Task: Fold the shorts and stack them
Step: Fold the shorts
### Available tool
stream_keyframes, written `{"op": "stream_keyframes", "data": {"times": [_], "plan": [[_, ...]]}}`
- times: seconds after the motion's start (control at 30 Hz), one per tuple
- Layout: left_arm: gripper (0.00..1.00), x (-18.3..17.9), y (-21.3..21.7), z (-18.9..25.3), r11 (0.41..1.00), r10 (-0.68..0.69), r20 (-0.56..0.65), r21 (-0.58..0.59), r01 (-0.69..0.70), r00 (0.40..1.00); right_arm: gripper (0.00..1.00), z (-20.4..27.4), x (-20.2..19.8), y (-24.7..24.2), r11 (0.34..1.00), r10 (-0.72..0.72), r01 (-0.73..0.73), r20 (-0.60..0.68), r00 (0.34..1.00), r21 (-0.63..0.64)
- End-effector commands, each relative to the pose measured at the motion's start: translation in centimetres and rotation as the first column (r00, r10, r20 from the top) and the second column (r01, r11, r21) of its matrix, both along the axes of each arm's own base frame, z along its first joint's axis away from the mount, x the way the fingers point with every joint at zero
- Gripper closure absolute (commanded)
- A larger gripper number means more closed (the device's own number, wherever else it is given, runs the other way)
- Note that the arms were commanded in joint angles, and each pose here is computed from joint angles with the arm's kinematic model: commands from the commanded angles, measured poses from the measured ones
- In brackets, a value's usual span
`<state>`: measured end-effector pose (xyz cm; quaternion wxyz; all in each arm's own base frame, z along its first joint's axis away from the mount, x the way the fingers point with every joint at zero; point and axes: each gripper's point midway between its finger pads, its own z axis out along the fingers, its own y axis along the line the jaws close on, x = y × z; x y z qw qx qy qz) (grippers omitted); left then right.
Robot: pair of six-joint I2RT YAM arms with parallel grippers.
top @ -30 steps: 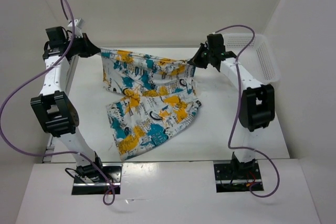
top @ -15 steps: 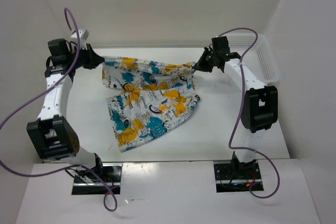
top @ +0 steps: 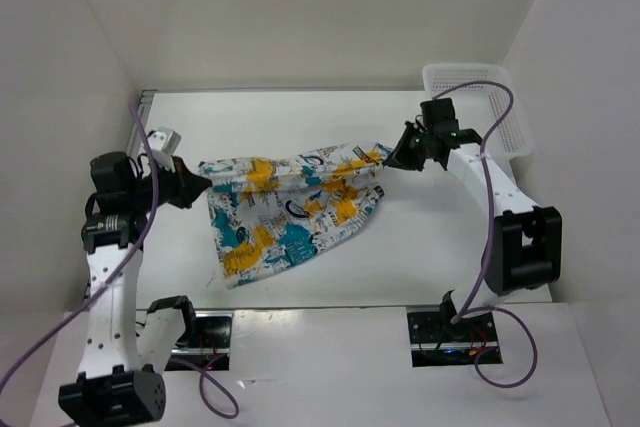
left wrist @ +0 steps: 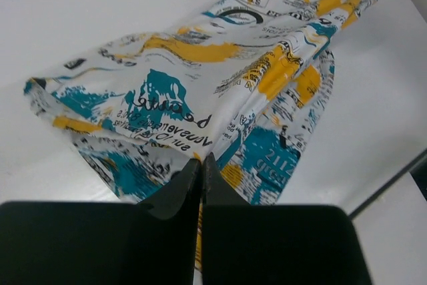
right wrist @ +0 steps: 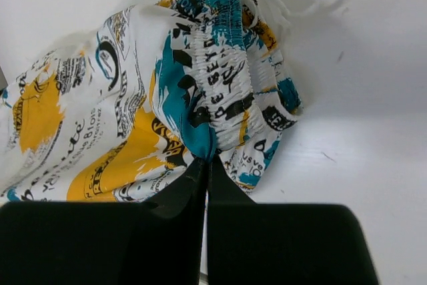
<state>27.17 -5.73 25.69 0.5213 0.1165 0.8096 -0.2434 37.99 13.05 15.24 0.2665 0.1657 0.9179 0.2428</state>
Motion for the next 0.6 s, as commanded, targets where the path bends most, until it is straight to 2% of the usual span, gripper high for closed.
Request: {"op": "stream_keyframes", "data": {"times": [0.0, 0.1, 0.2, 0.27, 0.3, 0.33, 0.37, 0.4, 0.43, 0.47, 0.53, 0.57], "plan": [[1.0, -3.8, -0.8, -2.7, 1.0, -0.014, -0.11, -0.02, 0.012, 0.994, 1.0, -0.1, -1.9, -2.6, 0.995, -0.07, 0.069, -0.008, 0.998, -0.078], [1.0, -6.5, -1.6, -5.9, 0.999, -0.025, -0.177, -0.044, 0.017, 0.984, 1.0, -2.4, -4.0, -3.1, 0.992, -0.09, 0.085, -0.054, 0.995, -0.094], [1.0, -8.8, -2.5, -7.6, 0.998, -0.042, -0.184, -0.052, 0.033, 0.982, 1.0, -3.2, -4.9, -3.4, 0.99, -0.105, 0.098, -0.069, 0.992, -0.098], [0.98, -10.9, -2.7, -9.6, 0.998, -0.032, -0.243, -0.057, 0.019, 0.969, 0.97, -3.2, -5.1, -3.6, 0.989, -0.112, 0.105, -0.062, 0.992, -0.105], [0.92, -11.3, -2.8, -9.9, 0.998, -0.033, -0.252, -0.06, 0.018, 0.967, 0.92, -3.8, -5.6, -3.9, 0.987, -0.119, 0.11, -0.075, 0.99, -0.117], [0.79, -12.0, -3.0, -10.0, 0.998, -0.033, -0.256, -0.061, 0.018, 0.966, 0.83, -3.8, -5.6, -4.2, 0.986, -0.128, 0.119, -0.075, 0.989, -0.117], [0.41, -12.2, -3.1, -10.2, 0.998, -0.034, -0.272, -0.065, 0.017, 0.962, 0.78, -4.0, -6.0, -4.2, 0.986, -0.128, 0.118, -0.078, 0.989, -0.118], [0.32, -12.4, -3.1, -10.3, 0.998, -0.035, -0.283, -0.068, 0.016, 0.958, 0.7, -4.2, -6.5, -4.3, 0.986, -0.128, 0.118, -0.082, 0.988, -0.119], [0.25, -12.4, -3.1, -10.3, 0.998, -0.035, -0.283, -0.068, 0.016, 0.958, 0.43, -4.2, -6.5, -4.3, 0.986, -0.119, 0.108, -0.079, 0.99, -0.125], [0.14, -12.3, -2.9, -10.2, 0.998, -0.025, -0.301, -0.064, 0.006, 0.953, 0.28, -4.4, -6.8, -4.4, 0.986, -0.119, 0.108, -0.081, 0.99, -0.126], [0.06, -11.6, -2.3, -10.1, 0.999, 0.001, -0.339, -0.048, -0.019, 0.941, 0.08, -4.4, -6.8, -4.4, 0.986, -0.119, 0.108, -0.081, 0.99, -0.126], [0.04, -11.0, -2.0, -9.8, 0.999, 0.012, -0.337, -0.038, -0.027, 0.941, 0.06, -4.0, -6.5, -4.4, 0.986, -0.111, 0.102, -0.07, 0.991, -0.128]]}}
